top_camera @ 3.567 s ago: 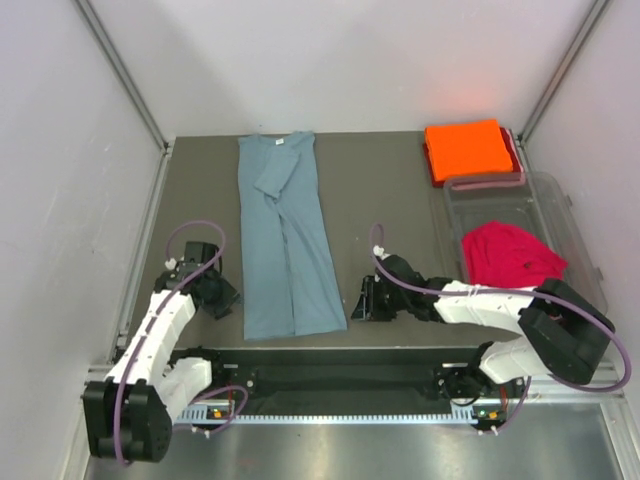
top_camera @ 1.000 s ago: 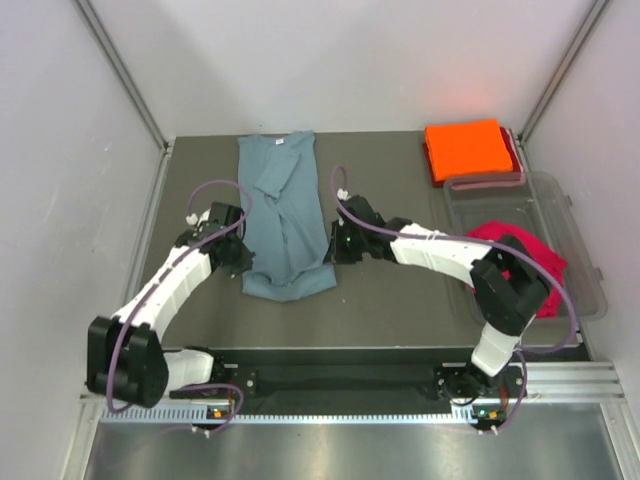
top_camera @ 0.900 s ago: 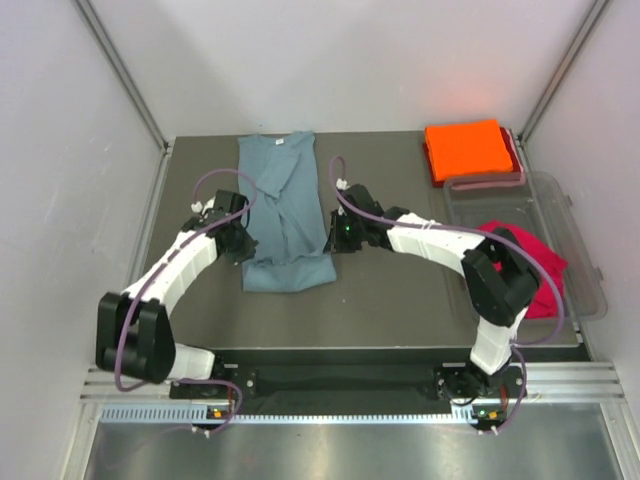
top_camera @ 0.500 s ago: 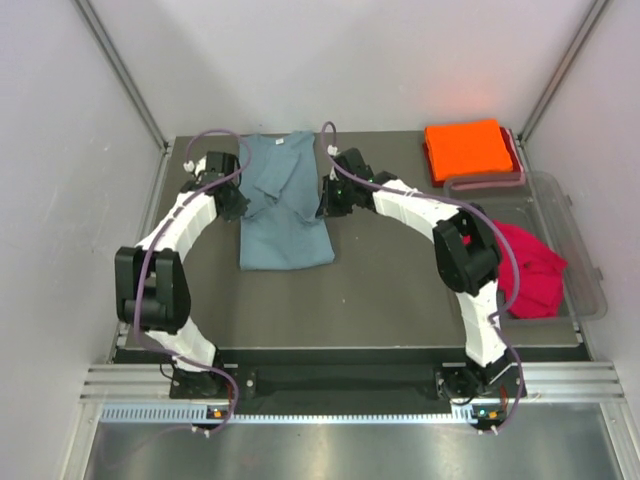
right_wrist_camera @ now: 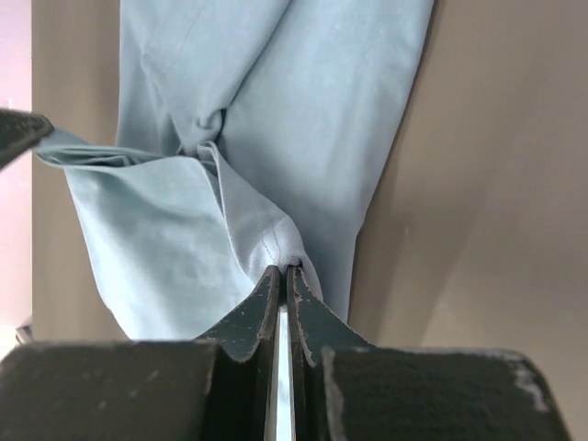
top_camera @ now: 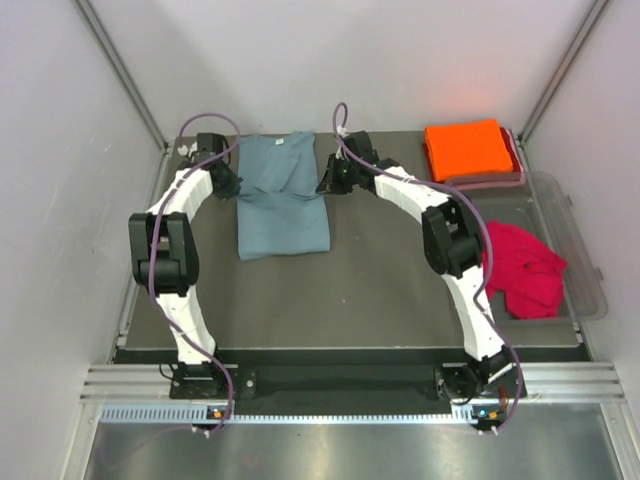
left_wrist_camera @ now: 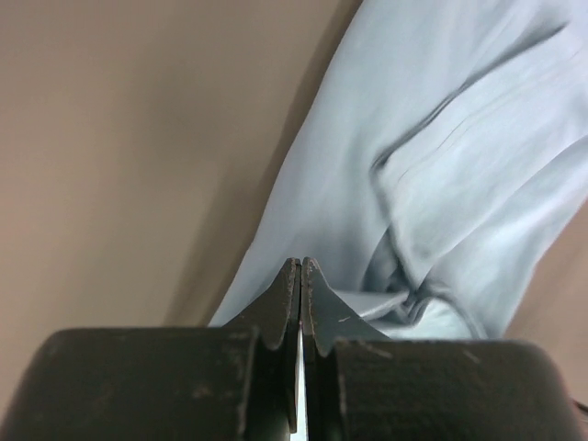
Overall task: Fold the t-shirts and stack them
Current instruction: Fold the tshirt
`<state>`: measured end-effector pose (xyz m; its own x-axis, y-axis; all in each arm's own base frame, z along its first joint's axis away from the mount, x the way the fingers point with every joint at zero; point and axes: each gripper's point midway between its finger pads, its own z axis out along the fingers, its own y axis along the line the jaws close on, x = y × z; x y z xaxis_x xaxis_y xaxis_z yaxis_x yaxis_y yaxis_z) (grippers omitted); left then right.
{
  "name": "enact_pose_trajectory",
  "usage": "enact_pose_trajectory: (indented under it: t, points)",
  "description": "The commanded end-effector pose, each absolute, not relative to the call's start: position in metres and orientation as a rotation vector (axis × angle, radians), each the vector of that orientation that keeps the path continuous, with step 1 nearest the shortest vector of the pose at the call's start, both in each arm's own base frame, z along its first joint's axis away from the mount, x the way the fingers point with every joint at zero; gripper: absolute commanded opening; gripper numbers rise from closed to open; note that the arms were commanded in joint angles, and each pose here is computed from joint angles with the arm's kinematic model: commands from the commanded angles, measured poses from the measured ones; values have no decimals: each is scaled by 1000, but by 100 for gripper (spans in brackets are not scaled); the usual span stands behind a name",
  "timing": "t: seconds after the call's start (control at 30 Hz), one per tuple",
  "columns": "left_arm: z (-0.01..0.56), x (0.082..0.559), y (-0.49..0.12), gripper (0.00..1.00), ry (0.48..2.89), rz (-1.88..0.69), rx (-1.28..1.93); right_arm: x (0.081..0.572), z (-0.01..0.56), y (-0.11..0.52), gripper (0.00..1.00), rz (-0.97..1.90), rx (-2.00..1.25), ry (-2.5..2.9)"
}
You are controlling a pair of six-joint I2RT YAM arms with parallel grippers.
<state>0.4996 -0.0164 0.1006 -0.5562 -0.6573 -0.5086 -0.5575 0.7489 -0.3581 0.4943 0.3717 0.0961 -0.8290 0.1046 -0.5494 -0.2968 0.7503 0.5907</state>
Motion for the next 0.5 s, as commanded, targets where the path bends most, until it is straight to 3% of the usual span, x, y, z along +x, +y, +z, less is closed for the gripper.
enact_pose_trajectory:
  t: [0.0, 0.23, 0.47]
  points:
    - [126, 536, -8, 0, 2199, -294, -885, 521, 129, 387, 1, 1043, -177, 2201]
    - [99, 540, 4, 0, 2225, -270, -944, 539, 123, 388, 1, 1098, -163, 2132]
    - [95, 565, -6, 0, 2208, -443, -897, 561, 124, 388, 2, 1111, -141, 2073]
